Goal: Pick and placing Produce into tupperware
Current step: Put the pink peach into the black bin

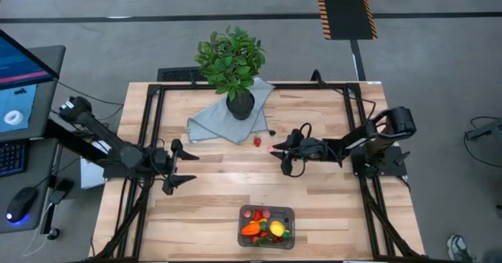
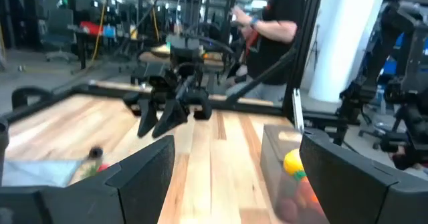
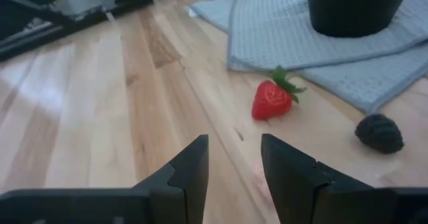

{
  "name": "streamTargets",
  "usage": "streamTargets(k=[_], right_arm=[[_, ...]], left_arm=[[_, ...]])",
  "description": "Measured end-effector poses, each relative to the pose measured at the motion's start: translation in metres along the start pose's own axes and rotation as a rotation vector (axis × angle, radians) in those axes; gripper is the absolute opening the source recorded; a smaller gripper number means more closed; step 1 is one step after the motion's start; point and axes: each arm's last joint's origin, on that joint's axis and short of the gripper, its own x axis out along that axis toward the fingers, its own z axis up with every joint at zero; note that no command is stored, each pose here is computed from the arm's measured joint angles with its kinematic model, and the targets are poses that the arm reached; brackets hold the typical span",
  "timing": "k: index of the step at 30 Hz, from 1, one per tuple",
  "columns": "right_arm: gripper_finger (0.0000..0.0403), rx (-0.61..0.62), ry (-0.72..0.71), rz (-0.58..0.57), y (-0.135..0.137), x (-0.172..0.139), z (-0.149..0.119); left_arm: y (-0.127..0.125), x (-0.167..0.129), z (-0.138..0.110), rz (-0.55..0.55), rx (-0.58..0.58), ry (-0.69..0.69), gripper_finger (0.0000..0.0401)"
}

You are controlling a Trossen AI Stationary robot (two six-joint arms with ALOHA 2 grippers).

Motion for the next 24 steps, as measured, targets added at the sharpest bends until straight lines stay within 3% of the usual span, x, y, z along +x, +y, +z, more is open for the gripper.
streamTargets(k=[10,24], right_arm=[[0.0150,-0.008,0.044,-0.040,-0.004,0.014,-0.018],[0.0132,-0.060,0.049,-0.052,0.004,0.050,-0.020]], left_arm=[[0.004,-0.007,-0.003,-0.017,-0.021,0.058,0.0309],[0.004,-0.007,-0.005,-0.037,-0.023,0.076,0.0309]])
